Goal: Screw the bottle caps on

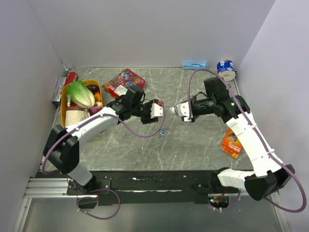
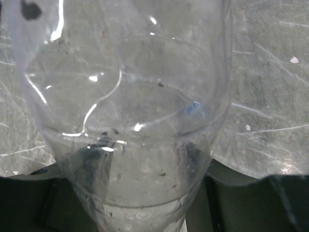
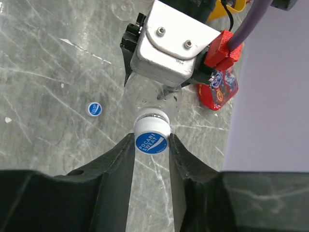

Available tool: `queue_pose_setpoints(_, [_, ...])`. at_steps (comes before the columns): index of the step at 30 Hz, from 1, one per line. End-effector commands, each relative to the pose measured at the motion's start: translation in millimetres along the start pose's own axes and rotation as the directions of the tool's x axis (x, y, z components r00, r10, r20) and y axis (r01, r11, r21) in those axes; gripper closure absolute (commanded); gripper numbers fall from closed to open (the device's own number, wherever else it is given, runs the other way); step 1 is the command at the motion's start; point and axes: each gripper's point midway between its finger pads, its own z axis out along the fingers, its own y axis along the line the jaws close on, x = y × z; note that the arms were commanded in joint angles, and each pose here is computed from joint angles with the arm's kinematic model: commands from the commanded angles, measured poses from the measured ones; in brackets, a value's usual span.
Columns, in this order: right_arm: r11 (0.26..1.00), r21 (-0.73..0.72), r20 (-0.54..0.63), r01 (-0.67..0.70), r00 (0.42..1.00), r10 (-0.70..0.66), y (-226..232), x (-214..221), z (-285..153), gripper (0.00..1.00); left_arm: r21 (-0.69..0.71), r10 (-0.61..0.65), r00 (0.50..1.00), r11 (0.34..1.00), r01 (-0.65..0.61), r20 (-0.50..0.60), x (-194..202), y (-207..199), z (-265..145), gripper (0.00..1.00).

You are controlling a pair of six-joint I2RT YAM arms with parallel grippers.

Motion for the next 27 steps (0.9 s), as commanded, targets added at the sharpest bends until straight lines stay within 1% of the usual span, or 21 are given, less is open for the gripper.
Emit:
queue_pose_setpoints(1, [0.993, 0.047, -0.008, -0.109, 0.994, 0.11, -16, -1, 5, 0.74, -0.07, 0.043, 0.994, 0.997, -0.036, 0.104, -31, 20, -6, 0.99])
queue_pose_setpoints(3, [0.965, 0.088, -0.02, -0.248, 0.968, 0.251, -35, 4, 9, 0.83, -0.158, 0.044, 0.993, 0.987, -0.026, 0.11, -33, 34, -8, 0.99])
queue_pose_setpoints(4, [0.905, 0.078, -0.012, -0.419, 0.907, 0.421, -33, 3, 11, 0.85, -0.203, 0.047, 0.991, 0.979, -0.021, 0.122, -36, 41, -9, 0.99])
queue_pose_setpoints(6, [0.811, 0.064, -0.023, -0.581, 0.812, 0.583, -45, 9, 20, 0.91, -0.268, 0.042, 0.99, 0.963, -0.005, 0.132, -39, 44, -9, 0.99])
queue_pose_setpoints(7, [0.694, 0.04, -0.044, -0.719, 0.693, 0.72, -36, 9, 23, 0.93, -0.37, 0.067, 0.988, 0.929, -0.012, 0.136, -46, 62, -15, 0.99])
queue_pose_setpoints(9, [0.536, 0.044, -0.077, -0.843, 0.532, 0.843, -37, 20, 37, 0.96, -0.443, 0.063, 0.99, 0.896, 0.001, 0.129, -49, 69, -15, 0.99])
queue_pose_setpoints(10, [0.386, 0.037, -0.087, -0.922, 0.382, 0.92, -33, 18, 41, 0.97, -0.534, 0.061, 0.992, 0.845, 0.009, 0.112, -50, 84, -22, 0.99])
queue_pose_setpoints(11, [0.22, 0.03, -0.148, -0.975, 0.213, 0.966, -20, 31, 50, 0.97, -0.569, 0.058, 0.992, 0.822, 0.017, 0.114, -53, 88, -21, 0.99])
queue_pose_setpoints(12, [0.088, 0.016, -0.167, -0.996, 0.084, 0.982, -17, 32, 54, 0.97, -0.604, 0.058, 0.993, 0.797, 0.016, 0.102, -53, 93, -24, 0.99])
queue_pose_setpoints(13, [-0.175, -0.073, -0.182, -0.982, -0.159, 0.97, -11, 15, 59, 0.96, -0.653, 0.058, 0.994, 0.757, 0.015, 0.09, -53, 102, -29, 0.99])
queue_pose_setpoints(14, [-0.311, -0.097, -0.165, -0.945, -0.293, 0.942, -14, 24, 60, 0.95, -0.677, 0.046, 0.997, 0.736, 0.01, 0.065, -47, 105, -28, 0.99])
queue_pose_setpoints(15, [-0.427, -0.13, -0.221, -0.895, -0.393, 0.892, 0, 21, 65, 0.87, -0.695, 0.04, 0.998, 0.719, 0.007, 0.052, -46, 110, -30, 0.99])
queue_pose_setpoints(17, [-0.475, -0.228, -0.235, -0.85, -0.425, 0.874, -8, 19, 62, 0.65, -0.702, 0.019, 1.0, 0.712, -0.019, -0.008, -32, 111, -26, 0.99])
queue_pose_setpoints(18, [-0.511, -0.26, -0.225, -0.819, -0.464, 0.857, -18, 19, 56, 0.46, -0.698, 0.013, 1.0, 0.716, -0.027, -0.026, -28, 111, -25, 0.99])
queue_pose_setpoints(20, [-0.517, -0.338, -0.182, -0.786, -0.485, 0.856, -44, 22, 39, 0.37, -0.666, -0.001, 0.998, 0.744, -0.046, -0.07, -17, 104, -20, 0.99])
queue_pose_setpoints(21, [-0.436, -0.368, -0.065, -0.821, -0.445, 0.893, -74, 36, 18, 0.26, -0.652, -0.011, 0.997, 0.757, -0.043, -0.079, -13, 99, -18, 0.99])
queue_pose_setpoints(23, [-0.338, -0.344, 0.054, -0.876, -0.378, 0.924, -95, 52, -7, 0.22, -0.612, -0.023, 0.997, 0.791, -0.029, -0.077, -9, 88, -14, 0.99])
queue_pose_setpoints(24, [-0.213, -0.28, 0.155, -0.936, -0.263, 0.952, -108, 60, -29, 0.18, -0.573, -0.034, 0.996, 0.819, -0.023, -0.088, -4, 78, -9, 0.99])
queue_pose_setpoints(25, [-0.147, -0.231, 0.189, -0.962, -0.193, 0.963, -111, 63, -36, 0.17, -0.546, -0.037, 0.995, 0.838, -0.019, -0.091, -2, 71, -7, 0.99])
queue_pose_setpoints(26, [-0.048, -0.177, 0.215, -0.983, -0.086, 0.973, -111, 59, -43, 0.16, -0.523, -0.048, 0.995, 0.852, -0.002, -0.082, -2, 66, -5, 0.99])
queue_pose_setpoints(27, [0.25, -0.028, 0.243, -0.968, 0.236, 0.941, -116, 65, -53, 0.16, -0.45, -0.052, 0.996, 0.893, 0.012, -0.077, -1, 51, 1, 0.99])
